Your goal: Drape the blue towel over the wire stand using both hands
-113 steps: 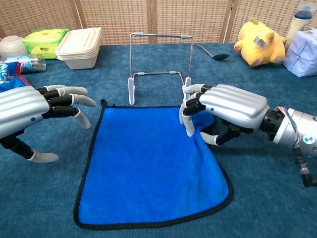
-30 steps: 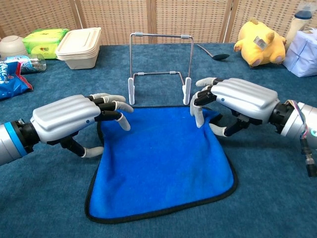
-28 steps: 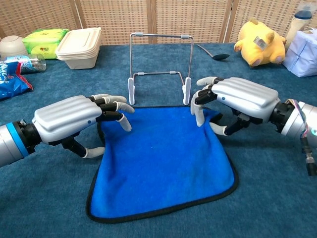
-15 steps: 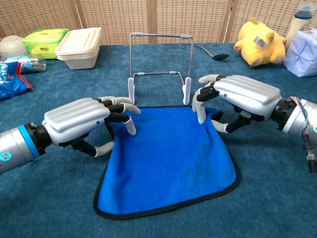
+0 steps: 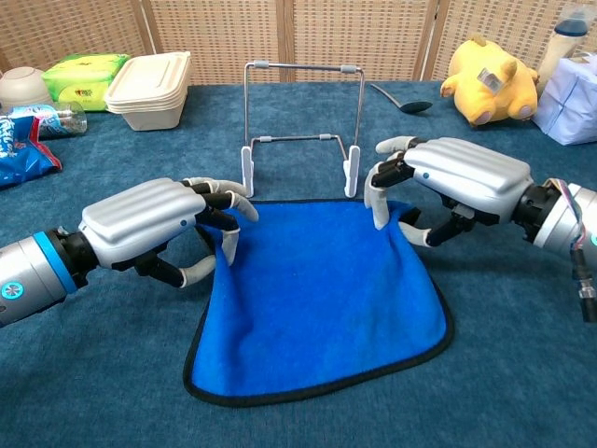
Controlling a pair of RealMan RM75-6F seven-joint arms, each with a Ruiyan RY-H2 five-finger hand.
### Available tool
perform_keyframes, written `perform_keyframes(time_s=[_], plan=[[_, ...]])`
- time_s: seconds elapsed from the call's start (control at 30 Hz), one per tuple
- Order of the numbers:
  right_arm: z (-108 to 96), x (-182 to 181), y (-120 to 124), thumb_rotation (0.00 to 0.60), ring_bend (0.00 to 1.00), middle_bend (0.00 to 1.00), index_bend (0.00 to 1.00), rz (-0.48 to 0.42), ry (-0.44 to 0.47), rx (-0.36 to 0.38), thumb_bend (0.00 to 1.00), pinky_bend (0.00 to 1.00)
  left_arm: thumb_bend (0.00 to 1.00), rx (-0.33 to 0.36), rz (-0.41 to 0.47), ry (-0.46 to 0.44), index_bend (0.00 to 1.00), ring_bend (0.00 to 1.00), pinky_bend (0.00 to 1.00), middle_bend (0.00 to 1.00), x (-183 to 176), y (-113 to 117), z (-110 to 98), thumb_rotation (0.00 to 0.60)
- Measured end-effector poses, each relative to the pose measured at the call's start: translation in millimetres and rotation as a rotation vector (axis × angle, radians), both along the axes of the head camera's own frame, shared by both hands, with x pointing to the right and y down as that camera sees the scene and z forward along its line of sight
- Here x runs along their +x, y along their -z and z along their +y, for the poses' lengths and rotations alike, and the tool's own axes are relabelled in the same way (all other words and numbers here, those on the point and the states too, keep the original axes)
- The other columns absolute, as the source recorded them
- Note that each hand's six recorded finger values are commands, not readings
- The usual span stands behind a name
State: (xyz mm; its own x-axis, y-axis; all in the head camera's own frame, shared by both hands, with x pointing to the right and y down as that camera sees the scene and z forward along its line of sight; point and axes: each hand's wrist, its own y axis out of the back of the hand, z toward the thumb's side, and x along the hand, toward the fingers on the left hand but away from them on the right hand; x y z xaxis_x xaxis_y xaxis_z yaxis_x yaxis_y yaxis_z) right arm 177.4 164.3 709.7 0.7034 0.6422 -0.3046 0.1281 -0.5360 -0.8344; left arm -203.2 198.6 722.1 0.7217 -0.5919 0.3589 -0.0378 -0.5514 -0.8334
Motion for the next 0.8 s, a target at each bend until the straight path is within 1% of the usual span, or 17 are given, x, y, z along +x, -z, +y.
perform_keyframes(time_s=[0.2,0.37,0.57,0.8], plan=[[1,-3,0,0.600,0.35,0.43,0.77,-0.004,0.004,-0.008,0.45,0.12,0.62,0.001,0.000,0.023,0.74,0.19,0.15,0.33,-7,3,-4,0.600],[2,-5,0,0.600,0.35,0.46,0.83,-0.011,0.004,-0.017,0.45,0.12,0.62,-0.003,0.006,0.044,0.79,0.23,0.16,0.38,-10,5,-6,0.600],[1,-9,5,0.600,0.38,0.52,0.92,-0.046,-0.016,-0.033,0.46,0.12,0.61,0.001,0.027,0.069,0.81,0.26,0.16,0.41,-15,12,-8,0.600],[-4,-9,13,0.600,0.39,0.54,0.95,-0.080,-0.050,-0.042,0.47,0.12,0.61,0.000,0.060,0.104,0.81,0.27,0.16,0.42,-20,23,-11,0.600]])
